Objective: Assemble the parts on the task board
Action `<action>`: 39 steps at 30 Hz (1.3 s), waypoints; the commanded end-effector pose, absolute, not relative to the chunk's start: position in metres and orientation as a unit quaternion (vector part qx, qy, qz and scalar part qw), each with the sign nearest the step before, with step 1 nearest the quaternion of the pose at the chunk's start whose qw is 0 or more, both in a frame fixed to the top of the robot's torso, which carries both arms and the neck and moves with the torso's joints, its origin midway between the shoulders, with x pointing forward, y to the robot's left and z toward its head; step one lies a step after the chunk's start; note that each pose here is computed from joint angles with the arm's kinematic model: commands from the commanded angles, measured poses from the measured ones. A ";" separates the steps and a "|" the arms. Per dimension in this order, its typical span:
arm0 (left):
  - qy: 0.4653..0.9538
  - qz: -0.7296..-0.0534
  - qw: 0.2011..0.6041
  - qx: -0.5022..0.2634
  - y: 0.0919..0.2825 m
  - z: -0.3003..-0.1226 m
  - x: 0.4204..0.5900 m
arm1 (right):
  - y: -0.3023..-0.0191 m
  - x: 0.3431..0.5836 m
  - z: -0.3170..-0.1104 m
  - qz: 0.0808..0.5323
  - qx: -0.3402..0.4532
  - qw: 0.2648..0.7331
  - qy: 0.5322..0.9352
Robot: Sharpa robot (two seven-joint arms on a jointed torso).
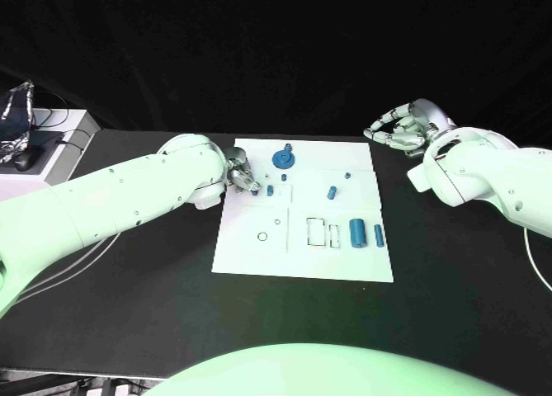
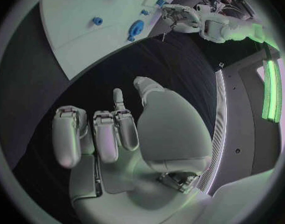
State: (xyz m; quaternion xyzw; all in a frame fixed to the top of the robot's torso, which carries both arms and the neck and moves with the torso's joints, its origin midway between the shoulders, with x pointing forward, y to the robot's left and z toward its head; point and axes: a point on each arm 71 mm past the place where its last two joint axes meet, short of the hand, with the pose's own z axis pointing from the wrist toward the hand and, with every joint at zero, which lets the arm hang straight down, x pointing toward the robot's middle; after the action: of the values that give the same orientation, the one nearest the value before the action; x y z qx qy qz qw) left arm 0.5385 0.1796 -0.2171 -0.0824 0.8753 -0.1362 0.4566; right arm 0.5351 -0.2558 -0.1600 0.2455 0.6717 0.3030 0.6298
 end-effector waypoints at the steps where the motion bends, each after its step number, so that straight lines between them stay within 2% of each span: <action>1: 0.885 -0.127 0.443 -0.073 0.180 -0.227 0.535 | -0.254 0.535 -0.160 0.305 0.237 0.628 0.675; 39: 0.892 -0.114 0.431 -0.076 0.187 -0.230 0.535 | -0.255 0.535 -0.160 0.304 0.237 0.630 0.674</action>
State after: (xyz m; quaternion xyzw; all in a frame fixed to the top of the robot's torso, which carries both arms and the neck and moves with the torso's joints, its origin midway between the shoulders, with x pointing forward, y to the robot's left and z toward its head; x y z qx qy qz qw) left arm 0.5397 0.1831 -0.2177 -0.0799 0.8767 -0.1335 0.4553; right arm 0.5352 -0.2564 -0.1600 0.2452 0.6717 0.3022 0.6303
